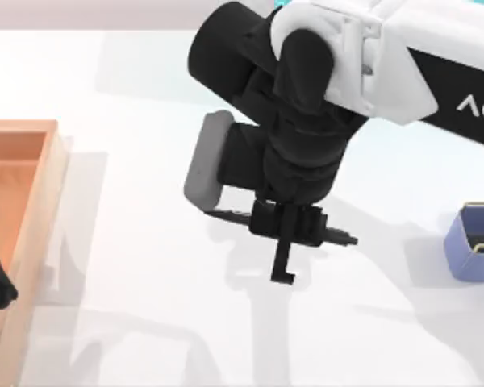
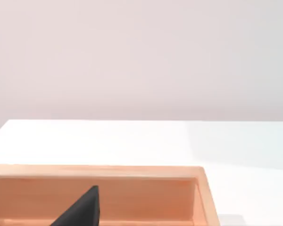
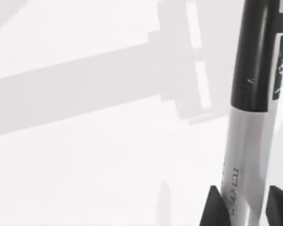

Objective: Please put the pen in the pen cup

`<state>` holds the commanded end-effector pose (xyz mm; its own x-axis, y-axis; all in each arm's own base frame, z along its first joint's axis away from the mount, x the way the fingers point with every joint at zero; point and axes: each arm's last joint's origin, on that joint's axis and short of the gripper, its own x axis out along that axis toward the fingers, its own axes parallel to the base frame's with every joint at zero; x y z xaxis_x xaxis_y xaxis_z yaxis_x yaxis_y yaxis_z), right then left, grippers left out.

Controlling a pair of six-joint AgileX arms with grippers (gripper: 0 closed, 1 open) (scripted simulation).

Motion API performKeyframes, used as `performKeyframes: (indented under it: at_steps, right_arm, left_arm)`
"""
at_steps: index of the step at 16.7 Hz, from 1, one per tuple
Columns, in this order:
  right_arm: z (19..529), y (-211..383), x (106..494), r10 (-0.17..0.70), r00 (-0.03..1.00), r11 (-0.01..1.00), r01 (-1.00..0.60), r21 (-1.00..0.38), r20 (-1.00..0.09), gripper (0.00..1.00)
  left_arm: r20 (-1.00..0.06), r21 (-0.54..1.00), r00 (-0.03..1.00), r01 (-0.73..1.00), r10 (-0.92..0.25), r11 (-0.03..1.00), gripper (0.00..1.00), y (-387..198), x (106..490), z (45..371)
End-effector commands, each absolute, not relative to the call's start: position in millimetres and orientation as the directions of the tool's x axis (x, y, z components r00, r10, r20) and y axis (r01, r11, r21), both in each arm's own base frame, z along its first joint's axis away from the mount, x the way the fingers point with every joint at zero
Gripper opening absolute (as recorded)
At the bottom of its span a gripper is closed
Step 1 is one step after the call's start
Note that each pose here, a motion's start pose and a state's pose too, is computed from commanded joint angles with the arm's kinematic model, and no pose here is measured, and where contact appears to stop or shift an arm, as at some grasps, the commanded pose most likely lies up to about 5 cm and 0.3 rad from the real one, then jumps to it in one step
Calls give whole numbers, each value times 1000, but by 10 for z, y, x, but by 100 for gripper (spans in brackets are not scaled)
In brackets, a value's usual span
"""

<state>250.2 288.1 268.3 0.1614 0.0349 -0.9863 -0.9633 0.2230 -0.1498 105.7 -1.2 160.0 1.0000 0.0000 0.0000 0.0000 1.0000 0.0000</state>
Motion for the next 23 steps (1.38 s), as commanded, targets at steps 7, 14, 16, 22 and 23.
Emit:
performKeyframes:
  at_steps: [7,14,16,22,23]
  right_arm:
    - [2503,1985,3206,447,185,437,-899,34,-875,0]
    - [2053,430,3460,869,294,412,-875,252,-398,0]
    - [1969,14,3356,917,317,372,-900,228,-243,0]
    - [1864,-823,2868,937,350,349,-936,42,2,0]
    - [1860,-892,2804,935,354,354,-935,21,16,0]
  left_arm:
    - [0,0,1000,0,0,1000,100,-12,1057,1600]
    - [0,0,1000,0,0,1000,100,-12,1057,1600]
    - [0,0,1000,0,0,1000,100,-12,1057,1600]
    - [0,0,1000,0,0,1000,100,-12,1057,1600]
    - [0,0,1000,0,0,1000,100,-12,1057,1600]
